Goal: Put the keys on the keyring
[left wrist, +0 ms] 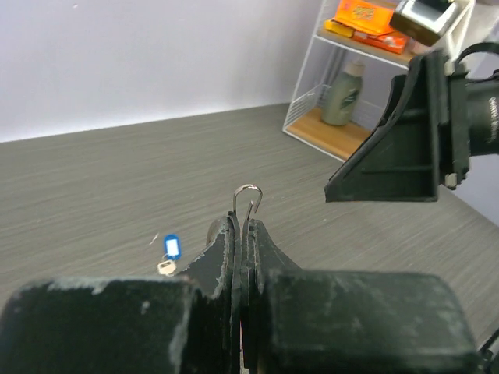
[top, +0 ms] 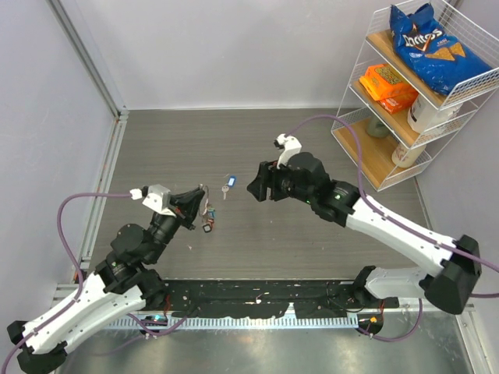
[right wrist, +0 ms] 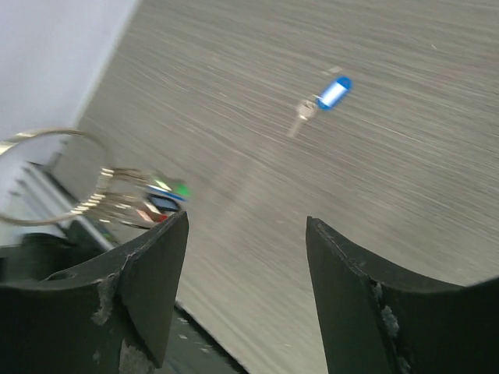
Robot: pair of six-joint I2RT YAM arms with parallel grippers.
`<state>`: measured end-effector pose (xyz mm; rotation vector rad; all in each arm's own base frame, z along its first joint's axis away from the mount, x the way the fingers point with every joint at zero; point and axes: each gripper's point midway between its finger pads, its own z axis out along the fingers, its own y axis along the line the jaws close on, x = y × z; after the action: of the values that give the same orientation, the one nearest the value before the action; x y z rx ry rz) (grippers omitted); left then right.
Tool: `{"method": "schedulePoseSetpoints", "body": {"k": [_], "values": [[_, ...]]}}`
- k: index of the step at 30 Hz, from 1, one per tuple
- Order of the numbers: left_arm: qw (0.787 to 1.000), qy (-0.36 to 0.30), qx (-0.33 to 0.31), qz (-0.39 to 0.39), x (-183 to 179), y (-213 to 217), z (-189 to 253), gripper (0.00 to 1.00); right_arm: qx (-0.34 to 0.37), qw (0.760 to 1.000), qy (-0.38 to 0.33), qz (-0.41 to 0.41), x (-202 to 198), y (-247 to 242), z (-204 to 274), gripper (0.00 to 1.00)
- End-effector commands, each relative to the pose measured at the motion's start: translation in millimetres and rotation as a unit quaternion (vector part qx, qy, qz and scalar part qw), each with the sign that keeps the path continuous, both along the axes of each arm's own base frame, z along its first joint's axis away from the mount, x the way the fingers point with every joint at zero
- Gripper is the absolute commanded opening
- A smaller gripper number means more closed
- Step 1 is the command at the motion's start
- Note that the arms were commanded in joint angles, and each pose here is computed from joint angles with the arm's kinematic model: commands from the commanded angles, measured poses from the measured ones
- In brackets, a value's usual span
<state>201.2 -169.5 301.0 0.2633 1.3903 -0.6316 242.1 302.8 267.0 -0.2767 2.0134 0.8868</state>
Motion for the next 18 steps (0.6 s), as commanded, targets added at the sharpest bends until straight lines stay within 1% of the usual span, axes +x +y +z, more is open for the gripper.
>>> {"method": "schedulePoseSetpoints", "body": {"k": [1,2,3,6,8,9,10,11,12,13,14,15,16,17,18], "values": [[0.998,0.038,0.013,0.046,3.9,18.8,-0.6,0.0,-0.101,0.994,-0.042,0.017,25.5,-10.4,-10.1,0.68],[0.998,0.047,0.018,0.049,4.2,20.2,-3.2,0.0,-0.126,0.991,-0.05,0.02,34.6,-11.4,-18.0,0.7],[0.997,0.053,0.024,0.051,3.7,21.3,-5.1,0.0,-0.127,0.99,-0.058,0.024,39.2,-9.4,-12.4,0.7],[0.996,0.064,0.025,0.057,2.1,25.9,-6.1,0.0,-0.164,0.982,-0.085,0.043,57.2,-5.5,-19.1,0.71],[0.995,0.07,0.027,0.065,1.7,30.3,-7.7,0.0,-0.189,0.975,-0.103,0.064,65.8,0.3,-26.2,0.71],[0.995,0.072,0.027,0.071,2.1,32.8,-8.2,0.0,-0.195,0.97,-0.113,0.094,66.4,8.2,-31.0,0.71],[0.994,0.074,0.031,0.075,2.3,34.6,-10.4,0.0,-0.196,0.968,-0.119,0.103,68.8,12.6,-29.9,0.71],[0.994,0.075,0.03,0.078,2.5,35.8,-9.8,0.0,-0.211,0.958,-0.134,0.141,68.5,18.6,-37.6,0.71],[0.993,0.076,0.031,0.081,2.9,36.9,-10.8,0.0,-0.213,0.953,-0.15,0.155,71.3,24.7,-35.9,0.71],[0.993,0.075,0.032,0.084,3.2,37.8,-10.2,0.0,-0.227,0.944,-0.162,0.176,74.3,29.4,-43.9,0.72],[0.993,0.075,0.033,0.085,3.5,38.4,-10.9,0.0,-0.227,0.941,-0.176,0.181,79.1,33.6,-38.5,0.72],[0.993,0.075,0.034,0.089,3.9,39.6,-11.3,0.0,-0.242,0.929,-0.19,0.206,81.5,38.6,-47.1,0.73],[0.992,0.074,0.035,0.093,4.5,41.0,-11.4,0.0,-0.243,0.923,-0.205,0.219,84.3,43.6,-42.7,0.74],[0.992,0.074,0.036,0.096,4.8,42.3,-12.5,0.0,-0.261,0.907,-0.221,0.246,87.4,48.4,-51.5,0.75],[0.992,0.073,0.036,0.099,5.0,43.6,-12.6,0.0,-0.267,0.898,-0.236,0.259,90.1,52.2,-48.4,0.75]]}}
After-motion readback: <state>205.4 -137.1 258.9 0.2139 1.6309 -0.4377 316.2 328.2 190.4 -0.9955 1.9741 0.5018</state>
